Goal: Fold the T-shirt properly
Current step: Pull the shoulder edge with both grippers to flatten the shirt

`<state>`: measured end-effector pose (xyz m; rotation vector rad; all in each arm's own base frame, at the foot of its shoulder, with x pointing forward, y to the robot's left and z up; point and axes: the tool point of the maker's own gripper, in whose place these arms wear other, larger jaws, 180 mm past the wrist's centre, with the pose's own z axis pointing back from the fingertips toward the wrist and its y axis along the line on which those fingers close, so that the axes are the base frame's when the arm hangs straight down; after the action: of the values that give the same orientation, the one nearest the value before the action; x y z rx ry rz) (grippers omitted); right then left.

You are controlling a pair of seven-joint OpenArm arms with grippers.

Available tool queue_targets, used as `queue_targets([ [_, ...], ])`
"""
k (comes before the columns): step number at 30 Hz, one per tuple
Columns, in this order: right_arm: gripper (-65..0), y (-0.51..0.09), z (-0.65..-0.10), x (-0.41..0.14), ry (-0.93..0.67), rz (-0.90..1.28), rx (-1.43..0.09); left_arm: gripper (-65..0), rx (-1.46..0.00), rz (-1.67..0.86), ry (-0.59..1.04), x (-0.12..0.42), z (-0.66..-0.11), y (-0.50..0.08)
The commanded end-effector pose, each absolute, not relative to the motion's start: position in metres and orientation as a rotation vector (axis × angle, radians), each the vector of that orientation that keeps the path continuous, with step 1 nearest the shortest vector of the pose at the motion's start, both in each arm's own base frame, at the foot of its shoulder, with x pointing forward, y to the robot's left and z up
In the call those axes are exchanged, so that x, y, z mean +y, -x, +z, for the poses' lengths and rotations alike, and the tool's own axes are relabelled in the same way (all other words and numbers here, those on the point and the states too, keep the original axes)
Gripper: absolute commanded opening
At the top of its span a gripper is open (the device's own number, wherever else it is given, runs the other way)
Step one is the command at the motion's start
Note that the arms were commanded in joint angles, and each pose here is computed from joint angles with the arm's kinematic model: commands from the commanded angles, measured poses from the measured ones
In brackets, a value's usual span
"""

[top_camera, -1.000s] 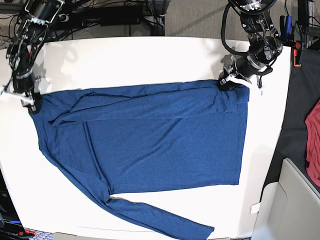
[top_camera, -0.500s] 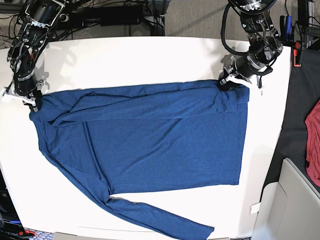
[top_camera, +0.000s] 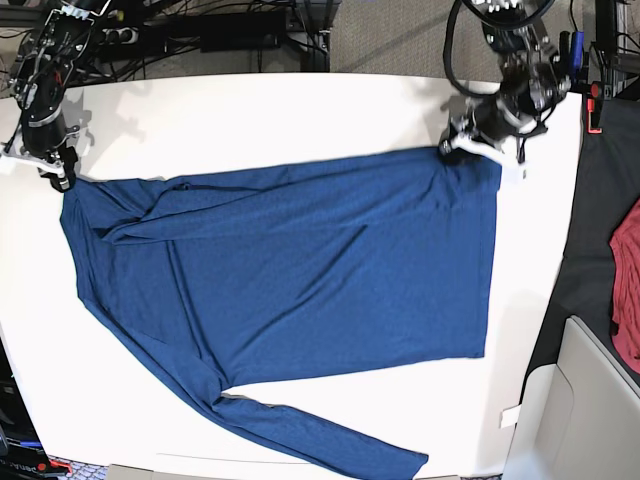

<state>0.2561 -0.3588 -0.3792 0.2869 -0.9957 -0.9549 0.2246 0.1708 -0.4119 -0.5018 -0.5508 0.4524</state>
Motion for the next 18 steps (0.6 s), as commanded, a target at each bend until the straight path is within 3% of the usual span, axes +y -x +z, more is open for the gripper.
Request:
queue_targets([
  [1,-56.0,-0.2595,-0.3631,-0.3682,-0.284,-0.94,-1.049,-65.0,-0.569,0.427,0.482,0.177,-0.4045,-0.2305],
  [8,-55.4,-0.2626,-0.3642,-0.3652,-0.291,-0.941,-1.046,-65.0,-0.568,0.425,0.469,0.1822,-0.4059,-0.2291],
  [14,-37.6,-0.265,-0.3653,-0.3618,-0.301,-0.955,-1.045,-65.0,-0.571,0.427,0.468,0.1828,-0.4054,-0.2299],
  [18,-36.6,-0.2688,-0.3659,-0.3588,-0.315,-0.961,-1.046,-65.0,-0.567,0.428,0.468,0.1826,-0.4063,-0.2281],
])
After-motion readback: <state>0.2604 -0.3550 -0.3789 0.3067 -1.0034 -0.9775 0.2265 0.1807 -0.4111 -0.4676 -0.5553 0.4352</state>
